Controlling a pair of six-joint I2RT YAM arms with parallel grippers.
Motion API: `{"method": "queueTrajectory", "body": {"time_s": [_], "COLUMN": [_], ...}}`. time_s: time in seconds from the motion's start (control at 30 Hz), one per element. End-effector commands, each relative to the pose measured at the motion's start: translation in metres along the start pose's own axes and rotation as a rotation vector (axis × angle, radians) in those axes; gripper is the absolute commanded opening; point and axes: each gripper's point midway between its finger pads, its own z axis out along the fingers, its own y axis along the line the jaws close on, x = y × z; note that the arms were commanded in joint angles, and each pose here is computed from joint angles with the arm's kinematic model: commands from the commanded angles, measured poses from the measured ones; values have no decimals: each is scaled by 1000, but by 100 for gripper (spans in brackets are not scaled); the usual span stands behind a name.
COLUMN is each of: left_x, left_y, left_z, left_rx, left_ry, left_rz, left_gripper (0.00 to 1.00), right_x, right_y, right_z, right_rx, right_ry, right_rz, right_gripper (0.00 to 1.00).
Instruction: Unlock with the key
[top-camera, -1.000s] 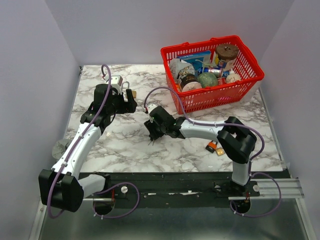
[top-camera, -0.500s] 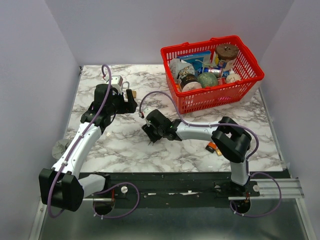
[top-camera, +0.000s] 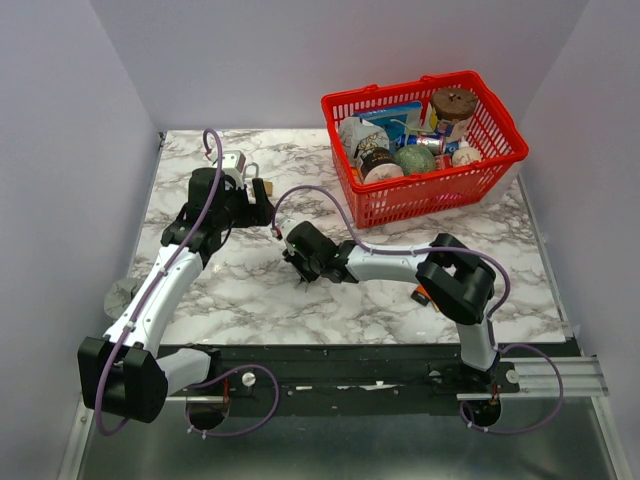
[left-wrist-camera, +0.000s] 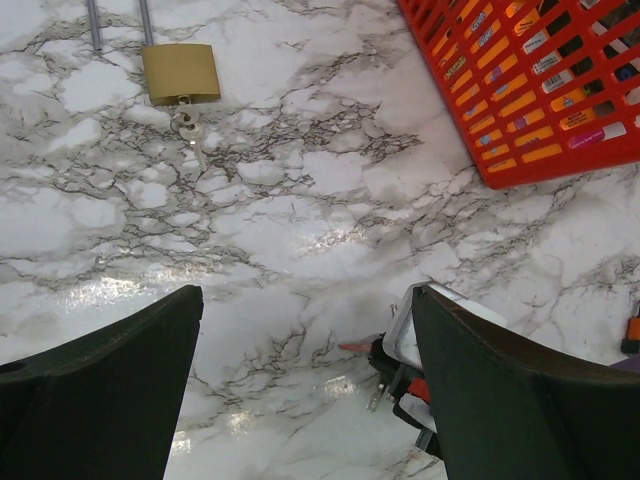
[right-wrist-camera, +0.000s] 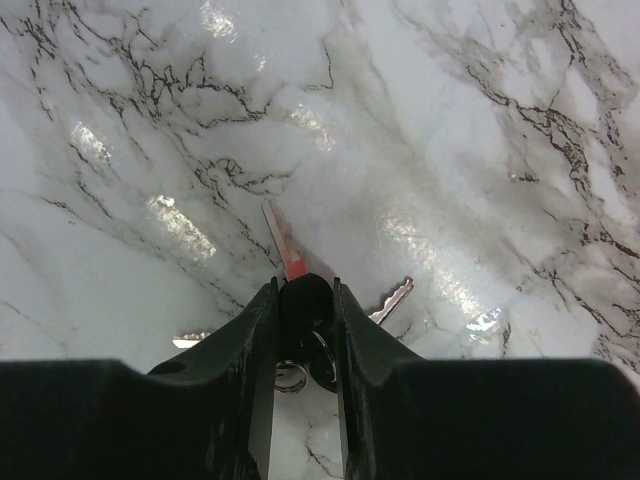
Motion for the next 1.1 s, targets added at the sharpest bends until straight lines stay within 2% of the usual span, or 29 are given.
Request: {"method": "queueTrajectory", "body": {"time_s": [0.0, 0.17, 0.4, 0.7, 0.83, 0.97, 1.07], "left_x": [2, 3, 2, -1, -9, -12, -13], "left_y": [-7, -7, -8, -14, -43, -68, -98], "left_z": [1, 1, 1, -2, -12, -23, -40], "left_rx": [31, 31, 34, 69, 233, 380, 564], "left_ry": [13, 15, 13, -6, -55, -81, -96], "left_rz": [-6, -8, -8, 0, 15, 32, 64], "left_gripper": [93, 93, 93, 93, 93, 93, 93], "right_x": [5, 4, -10, -33, -42, -61, -73], "right_y": [-5, -7, -1, -10, -15, -36, -42], "right_z": [3, -3, -23, -50, -69, -99, -125], "right_rx": [47, 61, 9, -102, -212, -270, -306], "right_ry": [25, 14, -66, -179, -241, -365, -470], "right_rz": [-16, 11, 75, 240, 349, 430, 468], "right_gripper": [24, 1, 1, 1, 1, 1, 1]}}
